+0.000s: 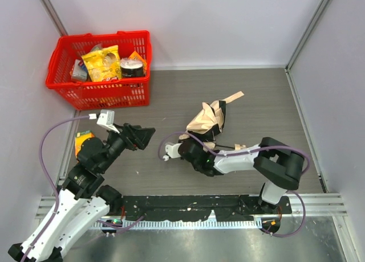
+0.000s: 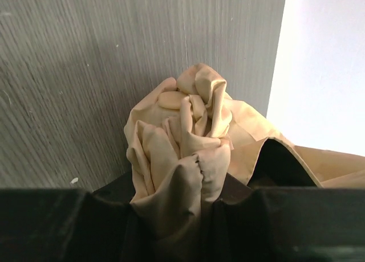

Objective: Put away the umbrella

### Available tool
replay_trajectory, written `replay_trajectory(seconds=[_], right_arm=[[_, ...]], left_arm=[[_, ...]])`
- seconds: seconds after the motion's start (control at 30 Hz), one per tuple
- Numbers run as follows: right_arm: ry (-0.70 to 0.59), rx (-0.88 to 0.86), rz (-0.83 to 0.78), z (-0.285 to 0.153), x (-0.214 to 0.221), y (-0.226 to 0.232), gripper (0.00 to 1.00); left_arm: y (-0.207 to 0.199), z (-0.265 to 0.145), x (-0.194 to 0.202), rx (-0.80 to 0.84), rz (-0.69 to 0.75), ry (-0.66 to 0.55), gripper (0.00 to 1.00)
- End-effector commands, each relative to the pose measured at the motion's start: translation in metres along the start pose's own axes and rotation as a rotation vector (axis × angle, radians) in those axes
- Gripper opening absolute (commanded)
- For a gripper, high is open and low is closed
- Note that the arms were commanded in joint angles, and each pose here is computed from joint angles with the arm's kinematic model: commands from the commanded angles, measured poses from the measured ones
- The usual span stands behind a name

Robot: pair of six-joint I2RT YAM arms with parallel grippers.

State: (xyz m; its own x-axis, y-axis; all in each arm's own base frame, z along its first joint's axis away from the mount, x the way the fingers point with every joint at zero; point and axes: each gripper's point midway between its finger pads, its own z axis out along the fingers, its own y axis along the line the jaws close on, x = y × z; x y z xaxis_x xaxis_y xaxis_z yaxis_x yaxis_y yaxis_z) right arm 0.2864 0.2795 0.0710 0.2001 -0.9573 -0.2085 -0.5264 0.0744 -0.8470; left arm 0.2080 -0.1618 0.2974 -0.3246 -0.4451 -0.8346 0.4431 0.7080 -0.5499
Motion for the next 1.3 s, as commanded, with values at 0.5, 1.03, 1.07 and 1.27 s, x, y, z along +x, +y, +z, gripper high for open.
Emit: replay_trajectory(seconds=[0.5,1.03,1.07,1.27], right_arm=[[-0.023,-0.841,0.430,-0.031,-0.039,0.124,0.00],[0.144,-1.278,0.917,-0.034,-0.043,0.171,0.01],[0.137,-1.280,0.927,-0.033,-0.042,0.174,0.00],[0.130,-1.276,0.967,-0.030,-0.043,0.181,0.01]], left_arm=[[0.064,-0.015,0.023,-0.352,-0.096,0.047,0.86],[0.074,0.015,0.142,-0.377,-0.655,0.298,0.89],[0.071,0.020,0.145,-0.350,-0.682,0.298,0.90],[0.075,0.043,0.152,-0.316,-0.776,0.253,0.97]])
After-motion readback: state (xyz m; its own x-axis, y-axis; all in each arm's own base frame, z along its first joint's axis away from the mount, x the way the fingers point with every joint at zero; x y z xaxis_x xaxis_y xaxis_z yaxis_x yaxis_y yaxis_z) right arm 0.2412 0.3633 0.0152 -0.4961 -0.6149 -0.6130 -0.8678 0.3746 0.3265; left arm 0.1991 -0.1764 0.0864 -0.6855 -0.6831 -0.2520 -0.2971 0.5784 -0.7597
